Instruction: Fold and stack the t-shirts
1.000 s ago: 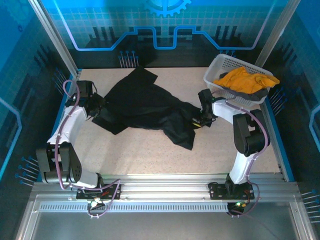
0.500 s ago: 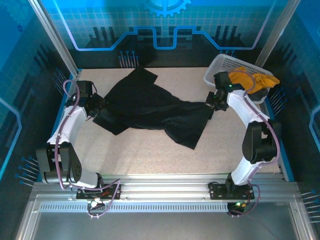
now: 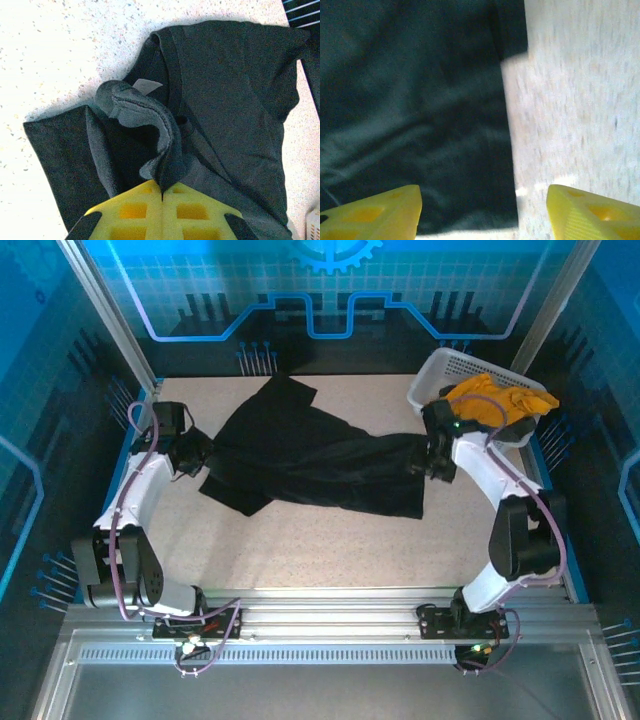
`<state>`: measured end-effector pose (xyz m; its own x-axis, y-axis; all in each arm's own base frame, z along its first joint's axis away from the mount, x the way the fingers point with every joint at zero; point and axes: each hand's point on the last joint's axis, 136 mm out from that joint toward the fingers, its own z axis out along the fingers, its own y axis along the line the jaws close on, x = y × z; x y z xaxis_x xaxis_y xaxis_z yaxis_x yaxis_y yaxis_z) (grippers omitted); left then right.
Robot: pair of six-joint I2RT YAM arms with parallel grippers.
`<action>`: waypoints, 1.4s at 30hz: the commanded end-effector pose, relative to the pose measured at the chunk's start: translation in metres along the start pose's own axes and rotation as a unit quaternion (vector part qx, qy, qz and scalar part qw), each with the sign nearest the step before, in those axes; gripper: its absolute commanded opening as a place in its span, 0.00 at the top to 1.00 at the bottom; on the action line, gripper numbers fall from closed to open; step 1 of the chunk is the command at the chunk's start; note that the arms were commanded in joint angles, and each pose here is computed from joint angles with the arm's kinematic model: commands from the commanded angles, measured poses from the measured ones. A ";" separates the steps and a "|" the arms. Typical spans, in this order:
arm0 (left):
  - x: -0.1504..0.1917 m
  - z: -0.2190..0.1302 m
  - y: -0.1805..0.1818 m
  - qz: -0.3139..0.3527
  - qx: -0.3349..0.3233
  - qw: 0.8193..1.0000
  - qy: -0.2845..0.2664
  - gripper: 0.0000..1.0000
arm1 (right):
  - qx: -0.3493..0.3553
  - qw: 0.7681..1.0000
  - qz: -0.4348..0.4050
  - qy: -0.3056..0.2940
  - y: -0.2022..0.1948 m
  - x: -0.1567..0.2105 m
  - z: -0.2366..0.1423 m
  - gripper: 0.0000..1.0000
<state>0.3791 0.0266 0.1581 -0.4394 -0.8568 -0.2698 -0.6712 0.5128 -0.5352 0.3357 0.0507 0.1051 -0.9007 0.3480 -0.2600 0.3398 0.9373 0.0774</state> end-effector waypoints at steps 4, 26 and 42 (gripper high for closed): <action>0.010 -0.002 0.001 -0.003 0.010 1.000 0.019 1.00 | -0.005 0.997 0.054 0.046 -0.022 0.068 -0.002 0.36; 0.011 0.007 -0.007 -0.004 0.017 0.999 0.028 1.00 | -0.037 0.979 0.149 0.135 0.001 0.069 0.079 0.74; 0.014 0.002 -0.004 -0.011 0.018 0.999 0.029 1.00 | -0.027 0.986 0.095 0.137 -0.002 0.057 0.045 0.36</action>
<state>0.3780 0.0189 0.1479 -0.4633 -0.8560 -0.2294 -0.6699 0.5078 -0.5416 0.3133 0.0714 0.0398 -0.8561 0.5167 0.0117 0.5111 0.8431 0.1674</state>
